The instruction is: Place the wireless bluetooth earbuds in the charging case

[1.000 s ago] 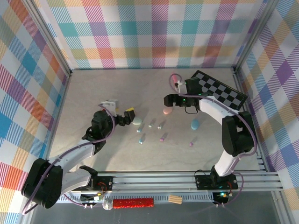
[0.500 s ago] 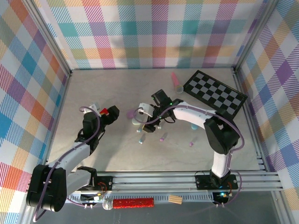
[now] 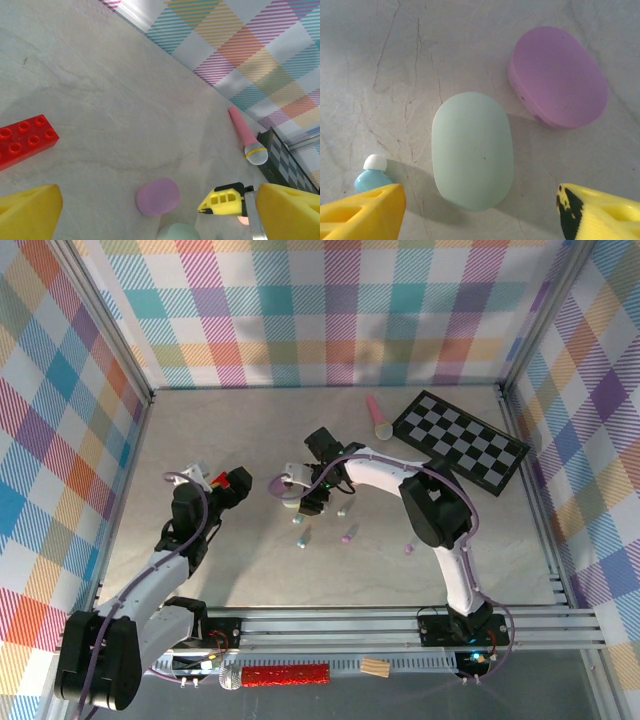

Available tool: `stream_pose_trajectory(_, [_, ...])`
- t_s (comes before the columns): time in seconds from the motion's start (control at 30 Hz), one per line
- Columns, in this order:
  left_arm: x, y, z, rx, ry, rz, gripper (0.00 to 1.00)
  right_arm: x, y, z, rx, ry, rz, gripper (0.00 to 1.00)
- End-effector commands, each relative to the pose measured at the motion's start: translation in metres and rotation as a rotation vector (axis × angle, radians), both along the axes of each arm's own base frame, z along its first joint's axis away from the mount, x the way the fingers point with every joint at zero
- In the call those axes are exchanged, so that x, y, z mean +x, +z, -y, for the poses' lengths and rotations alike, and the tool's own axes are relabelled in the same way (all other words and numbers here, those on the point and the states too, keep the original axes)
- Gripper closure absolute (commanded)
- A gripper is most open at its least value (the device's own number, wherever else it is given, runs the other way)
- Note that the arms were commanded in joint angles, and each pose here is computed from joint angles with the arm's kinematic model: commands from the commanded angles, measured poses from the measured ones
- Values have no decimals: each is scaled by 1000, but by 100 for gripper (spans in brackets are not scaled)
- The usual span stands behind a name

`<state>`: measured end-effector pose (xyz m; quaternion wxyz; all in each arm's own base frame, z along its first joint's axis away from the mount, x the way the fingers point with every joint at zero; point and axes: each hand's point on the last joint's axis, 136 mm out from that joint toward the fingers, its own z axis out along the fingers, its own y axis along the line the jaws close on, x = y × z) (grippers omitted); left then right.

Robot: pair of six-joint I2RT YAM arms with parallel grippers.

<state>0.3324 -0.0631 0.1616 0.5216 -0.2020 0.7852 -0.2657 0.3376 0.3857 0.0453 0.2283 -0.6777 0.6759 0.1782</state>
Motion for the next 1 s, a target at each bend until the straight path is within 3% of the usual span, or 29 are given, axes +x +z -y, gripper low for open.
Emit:
stream_pose_trajectory(0.0, [-6, -10, -15, 14, 51, -30, 2, -6, -5, -6, -38, 48, -13, 23])
stream_pose_trajectory(0.27, [-11, -10, -25, -5, 79, -25, 2, -6, -23, -11, -119, 70, -8, 29])
stream_pose_trajectory(0.67, [-13, -8, -27, 7, 73, -16, 1, -6, -25, -10, -137, 69, -11, 59])
stream_pose_trajectory(0.97, [-14, -4, -26, 86, 41, -2, 0, -11, 7, -8, -62, 49, 15, 63])
